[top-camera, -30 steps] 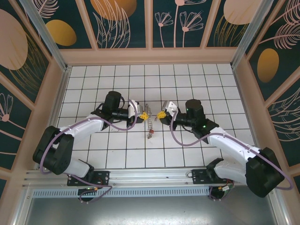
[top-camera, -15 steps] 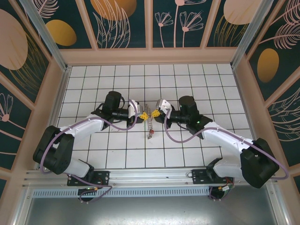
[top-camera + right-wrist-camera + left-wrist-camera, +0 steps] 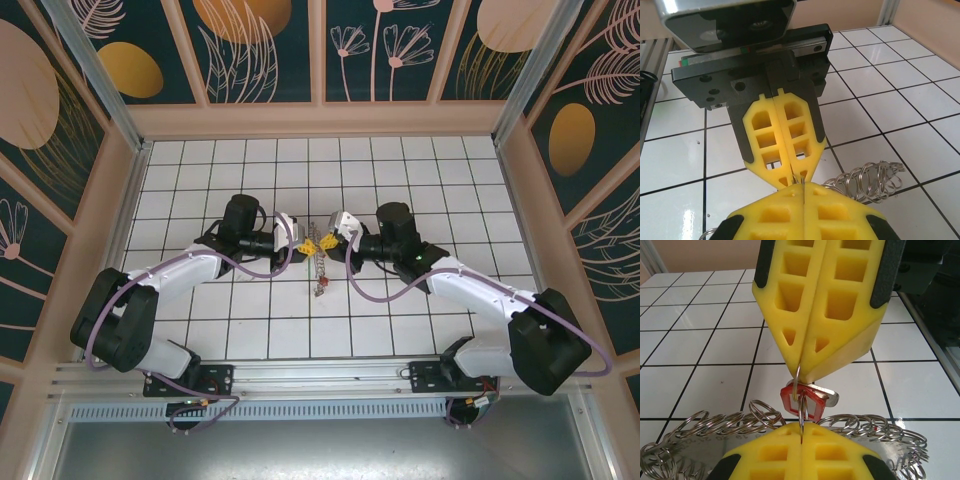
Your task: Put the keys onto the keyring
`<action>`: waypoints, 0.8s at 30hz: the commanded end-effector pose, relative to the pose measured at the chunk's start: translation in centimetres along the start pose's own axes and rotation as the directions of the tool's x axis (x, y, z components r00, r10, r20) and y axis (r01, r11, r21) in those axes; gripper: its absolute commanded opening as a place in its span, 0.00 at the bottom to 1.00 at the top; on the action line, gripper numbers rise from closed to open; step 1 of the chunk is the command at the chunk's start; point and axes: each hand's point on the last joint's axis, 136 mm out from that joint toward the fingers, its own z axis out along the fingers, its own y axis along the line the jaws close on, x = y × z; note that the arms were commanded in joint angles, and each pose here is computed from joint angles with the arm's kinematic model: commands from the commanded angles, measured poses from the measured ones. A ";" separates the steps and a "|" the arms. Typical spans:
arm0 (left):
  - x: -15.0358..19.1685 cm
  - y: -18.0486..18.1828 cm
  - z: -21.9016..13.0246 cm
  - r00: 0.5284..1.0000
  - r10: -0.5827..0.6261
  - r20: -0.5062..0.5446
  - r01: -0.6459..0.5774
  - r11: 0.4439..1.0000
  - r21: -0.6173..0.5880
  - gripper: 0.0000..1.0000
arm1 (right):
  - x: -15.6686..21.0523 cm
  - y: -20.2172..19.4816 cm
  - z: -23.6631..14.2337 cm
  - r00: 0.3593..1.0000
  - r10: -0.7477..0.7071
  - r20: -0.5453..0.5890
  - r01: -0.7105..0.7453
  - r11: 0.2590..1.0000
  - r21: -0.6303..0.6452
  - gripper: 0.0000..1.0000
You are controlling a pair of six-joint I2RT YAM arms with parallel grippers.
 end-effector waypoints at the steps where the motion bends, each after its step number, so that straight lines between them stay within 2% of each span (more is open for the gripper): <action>1: -1.2 0.0 0.1 0.999 0.027 0.034 -0.027 1.000 0.013 0.00 | -1.7 0.1 -0.8 0.999 -0.041 0.027 0.041 0.999 0.021 0.00; 8: -1.2 0.1 0.1 0.999 0.026 0.030 -0.026 1.000 0.005 0.00 | -1.5 1.0 -1.3 1.000 -0.013 0.023 0.013 1.000 -0.010 0.00; 15: -1.2 0.2 0.1 0.999 0.022 0.028 -0.022 1.000 0.004 0.00 | -1.1 1.4 0.1 1.000 0.001 0.001 -0.001 0.999 -0.044 0.00; 24: -1.3 0.1 0.1 0.999 0.024 0.030 -0.025 1.000 0.006 0.00 | -1.7 0.3 1.1 1.000 -0.022 0.021 0.021 0.999 0.037 0.00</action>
